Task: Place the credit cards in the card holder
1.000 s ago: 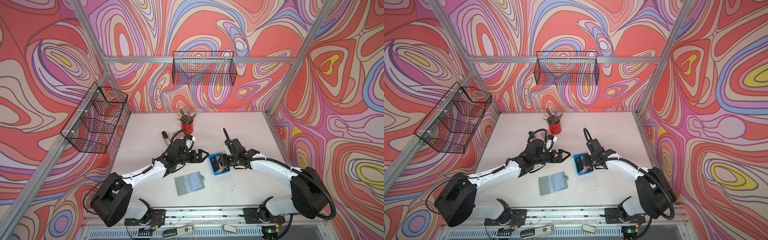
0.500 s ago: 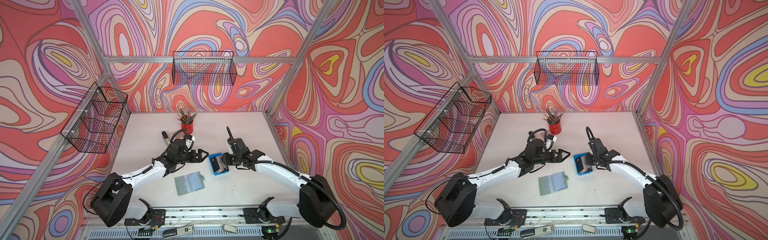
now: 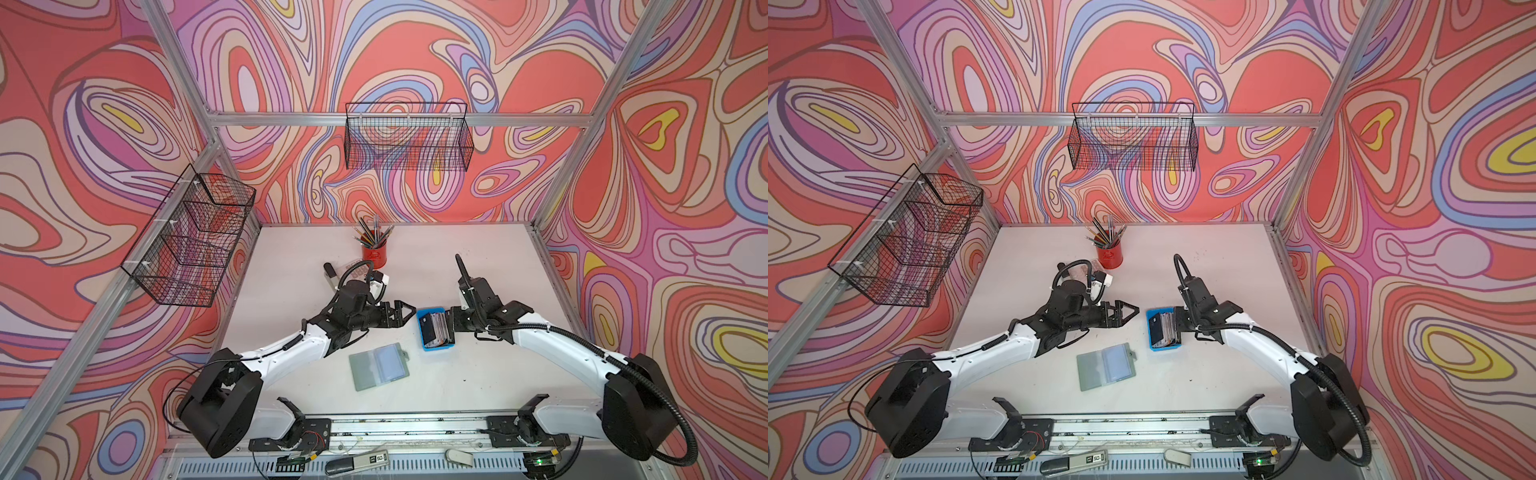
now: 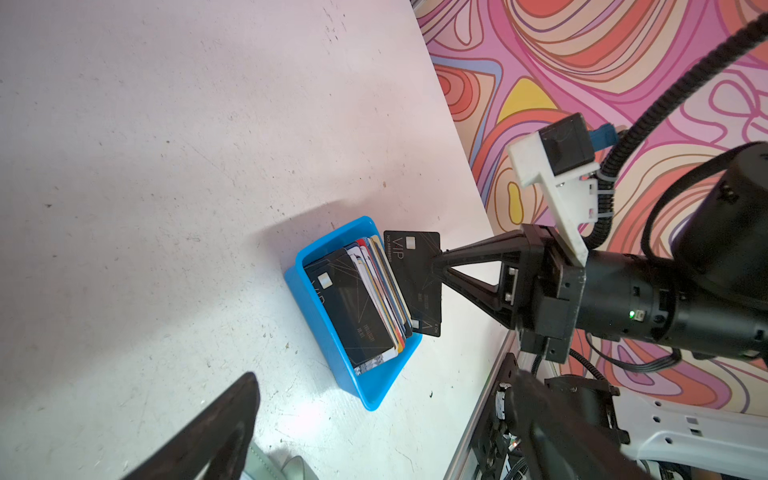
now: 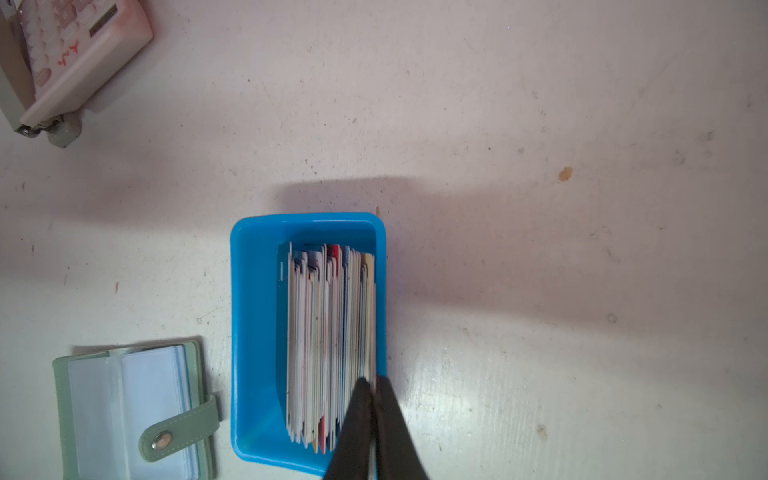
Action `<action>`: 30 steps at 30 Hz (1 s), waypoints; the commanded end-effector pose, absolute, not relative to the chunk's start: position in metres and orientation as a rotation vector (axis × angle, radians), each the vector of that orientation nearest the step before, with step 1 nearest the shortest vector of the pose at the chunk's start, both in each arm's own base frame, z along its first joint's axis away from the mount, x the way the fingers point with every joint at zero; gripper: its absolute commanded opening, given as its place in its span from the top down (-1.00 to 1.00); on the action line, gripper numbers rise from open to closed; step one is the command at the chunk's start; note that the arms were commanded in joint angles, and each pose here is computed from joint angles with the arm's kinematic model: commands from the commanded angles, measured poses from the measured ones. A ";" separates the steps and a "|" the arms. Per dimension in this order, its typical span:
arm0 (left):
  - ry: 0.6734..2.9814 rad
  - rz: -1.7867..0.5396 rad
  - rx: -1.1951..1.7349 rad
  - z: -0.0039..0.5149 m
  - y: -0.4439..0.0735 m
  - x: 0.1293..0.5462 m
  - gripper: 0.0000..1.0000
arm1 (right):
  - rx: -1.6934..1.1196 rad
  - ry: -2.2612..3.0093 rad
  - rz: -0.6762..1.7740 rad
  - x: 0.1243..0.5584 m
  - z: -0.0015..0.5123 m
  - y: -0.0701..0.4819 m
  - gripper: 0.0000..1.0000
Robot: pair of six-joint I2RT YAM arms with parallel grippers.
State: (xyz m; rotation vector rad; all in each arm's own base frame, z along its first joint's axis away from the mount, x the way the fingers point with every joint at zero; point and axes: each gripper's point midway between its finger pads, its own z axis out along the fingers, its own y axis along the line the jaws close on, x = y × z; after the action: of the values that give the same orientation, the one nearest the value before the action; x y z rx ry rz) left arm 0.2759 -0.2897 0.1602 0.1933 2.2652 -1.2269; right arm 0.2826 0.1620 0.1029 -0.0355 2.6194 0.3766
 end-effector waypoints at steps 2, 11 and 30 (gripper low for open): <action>2.148 -1.323 0.183 0.184 -0.289 0.272 -0.89 | 0.010 2.512 0.369 0.294 0.145 0.157 0.98; 2.017 -1.417 0.217 0.205 -0.288 0.261 -0.82 | -0.036 2.380 0.744 0.285 0.189 0.196 1.00; 1.924 -1.628 0.220 0.192 -0.297 0.268 -0.34 | -0.123 2.191 1.228 0.255 0.209 0.237 1.00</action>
State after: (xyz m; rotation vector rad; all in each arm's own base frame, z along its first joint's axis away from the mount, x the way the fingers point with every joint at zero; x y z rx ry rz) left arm 0.2751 -0.3005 0.1885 0.1973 1.9676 -1.6026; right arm 0.2548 0.2308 0.1928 -0.1321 2.2687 1.1405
